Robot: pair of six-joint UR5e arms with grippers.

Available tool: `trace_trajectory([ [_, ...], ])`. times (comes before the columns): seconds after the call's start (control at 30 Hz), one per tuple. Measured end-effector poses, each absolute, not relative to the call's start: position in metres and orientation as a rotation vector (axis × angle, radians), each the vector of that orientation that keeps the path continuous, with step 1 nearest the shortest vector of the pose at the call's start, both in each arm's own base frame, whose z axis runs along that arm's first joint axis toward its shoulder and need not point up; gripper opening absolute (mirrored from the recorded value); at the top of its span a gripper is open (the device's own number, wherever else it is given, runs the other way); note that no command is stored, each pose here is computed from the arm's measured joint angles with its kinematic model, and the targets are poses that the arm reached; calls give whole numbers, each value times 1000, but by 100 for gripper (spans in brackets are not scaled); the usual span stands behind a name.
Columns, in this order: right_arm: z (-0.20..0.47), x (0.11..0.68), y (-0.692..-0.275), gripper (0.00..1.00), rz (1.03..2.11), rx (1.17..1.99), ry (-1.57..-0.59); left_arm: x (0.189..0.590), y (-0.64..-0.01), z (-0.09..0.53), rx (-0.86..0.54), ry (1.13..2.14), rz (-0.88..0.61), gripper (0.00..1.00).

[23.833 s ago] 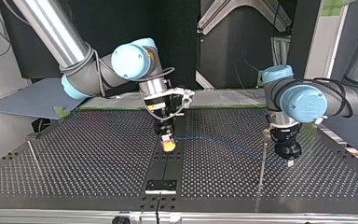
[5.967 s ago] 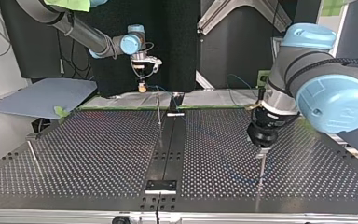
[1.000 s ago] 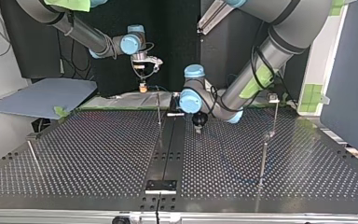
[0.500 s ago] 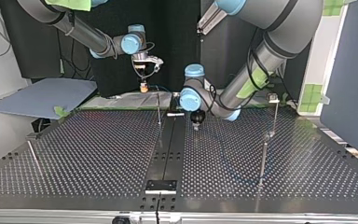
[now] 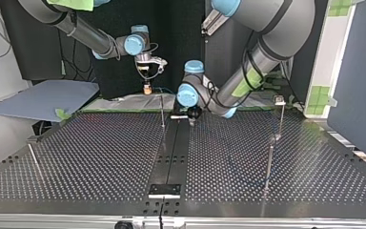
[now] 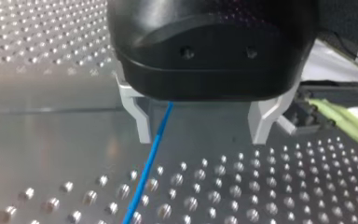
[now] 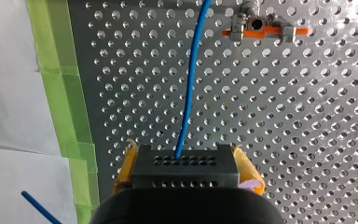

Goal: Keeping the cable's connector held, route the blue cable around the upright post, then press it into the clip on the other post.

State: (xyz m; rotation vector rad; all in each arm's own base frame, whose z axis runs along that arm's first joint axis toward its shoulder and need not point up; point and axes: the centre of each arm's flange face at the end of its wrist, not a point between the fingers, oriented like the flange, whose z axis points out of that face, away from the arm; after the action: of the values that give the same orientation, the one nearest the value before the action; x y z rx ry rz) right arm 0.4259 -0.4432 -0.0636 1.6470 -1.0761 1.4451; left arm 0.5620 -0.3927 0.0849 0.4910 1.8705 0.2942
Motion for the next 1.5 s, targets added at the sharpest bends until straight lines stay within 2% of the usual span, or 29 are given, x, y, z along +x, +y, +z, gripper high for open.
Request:
trace_trajectory([
  [0.37, -63, 426, -443, 0, 1449, 1646, -1074, 551, -406, 69, 532, 1883, 275, 100],
  [0.6, -63, 426, -443, 0, 1449, 1647, -1074, 531, -416, 30, 643, 1943, 291, 100],
  [0.83, -63, 427, -443, 0, 1449, 1647, -1073, 516, -431, 17, 718, 1954, 232, 100],
  [1.5, -63, 425, -444, 0, 1445, 1646, -1077, 501, -455, 16, 713, 1961, 64, 100],
])
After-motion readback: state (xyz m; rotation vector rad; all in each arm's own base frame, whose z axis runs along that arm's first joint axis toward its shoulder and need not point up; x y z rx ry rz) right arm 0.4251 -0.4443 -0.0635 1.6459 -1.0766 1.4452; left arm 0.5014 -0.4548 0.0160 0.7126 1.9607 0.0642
